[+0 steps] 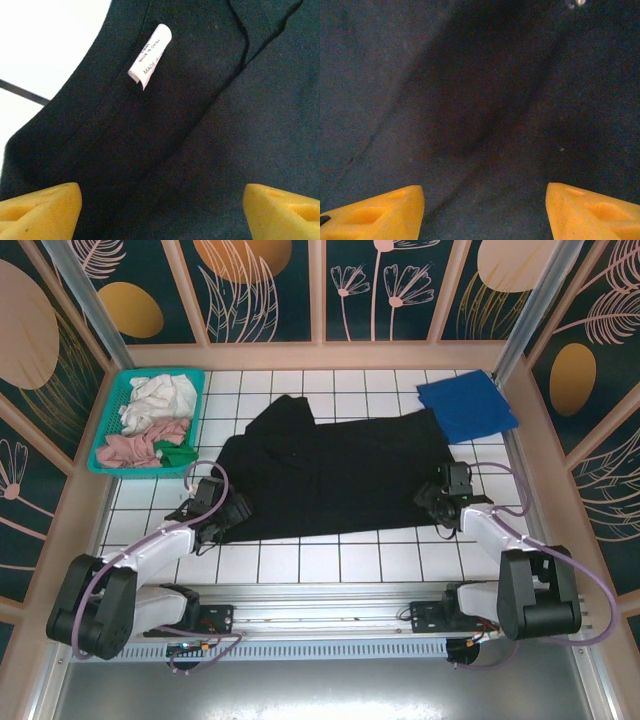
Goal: Fold and stack the t-shirts
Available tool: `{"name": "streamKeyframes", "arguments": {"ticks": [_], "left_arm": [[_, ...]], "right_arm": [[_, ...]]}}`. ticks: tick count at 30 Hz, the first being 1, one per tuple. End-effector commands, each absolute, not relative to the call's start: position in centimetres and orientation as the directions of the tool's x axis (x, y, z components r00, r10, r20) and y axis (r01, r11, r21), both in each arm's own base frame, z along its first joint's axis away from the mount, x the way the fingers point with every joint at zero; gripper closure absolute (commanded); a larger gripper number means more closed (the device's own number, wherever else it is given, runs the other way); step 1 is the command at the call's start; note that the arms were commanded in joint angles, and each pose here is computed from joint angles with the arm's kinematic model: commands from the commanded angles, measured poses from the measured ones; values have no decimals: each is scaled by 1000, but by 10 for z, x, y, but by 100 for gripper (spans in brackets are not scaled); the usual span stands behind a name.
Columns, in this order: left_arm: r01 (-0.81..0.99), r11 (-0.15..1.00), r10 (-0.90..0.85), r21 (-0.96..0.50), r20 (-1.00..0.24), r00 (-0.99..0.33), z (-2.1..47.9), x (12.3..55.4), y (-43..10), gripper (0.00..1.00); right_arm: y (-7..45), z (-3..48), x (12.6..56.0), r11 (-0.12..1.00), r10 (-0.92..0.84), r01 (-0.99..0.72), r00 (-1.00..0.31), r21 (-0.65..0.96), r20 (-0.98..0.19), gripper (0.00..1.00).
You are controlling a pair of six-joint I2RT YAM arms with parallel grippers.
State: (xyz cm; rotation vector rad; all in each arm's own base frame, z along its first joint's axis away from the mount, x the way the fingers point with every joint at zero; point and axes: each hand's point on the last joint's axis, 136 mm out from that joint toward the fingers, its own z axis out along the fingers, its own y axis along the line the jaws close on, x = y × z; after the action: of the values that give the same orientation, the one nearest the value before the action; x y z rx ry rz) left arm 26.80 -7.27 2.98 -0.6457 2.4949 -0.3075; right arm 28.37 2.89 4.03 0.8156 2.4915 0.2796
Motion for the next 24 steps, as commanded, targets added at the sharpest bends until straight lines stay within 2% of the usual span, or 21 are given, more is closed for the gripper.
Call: {"name": "streamKeyframes", "arguments": {"ticks": [1,4,7,10,14,20,24], "left_arm": [[-388,849,-521,-358,-447,-727,54,275,-74,14],[-319,861,-490,-395,-480,-727,78,303,-91,14],[-256,853,-463,-455,-435,-772,69,319,-118,15],[-258,832,-475,-491,-389,-789,47,315,-126,15],[-348,839,-502,-417,-350,-791,14,294,-102,10],[-462,813,-567,-353,-305,-765,-4,271,-59,11],[-455,804,-578,-383,-323,-749,19,280,-55,11]], "right_arm": [[25,65,305,797,604,487,-661,358,-445,33],[20,64,325,807,590,483,-663,339,-460,33],[4,42,328,790,613,534,-665,302,-427,34],[-10,23,316,753,657,587,-651,297,-380,34],[-10,11,289,706,708,629,-641,325,-297,34],[16,35,264,677,725,585,-637,447,-264,26],[27,90,280,702,698,492,-617,515,-363,25]]}}
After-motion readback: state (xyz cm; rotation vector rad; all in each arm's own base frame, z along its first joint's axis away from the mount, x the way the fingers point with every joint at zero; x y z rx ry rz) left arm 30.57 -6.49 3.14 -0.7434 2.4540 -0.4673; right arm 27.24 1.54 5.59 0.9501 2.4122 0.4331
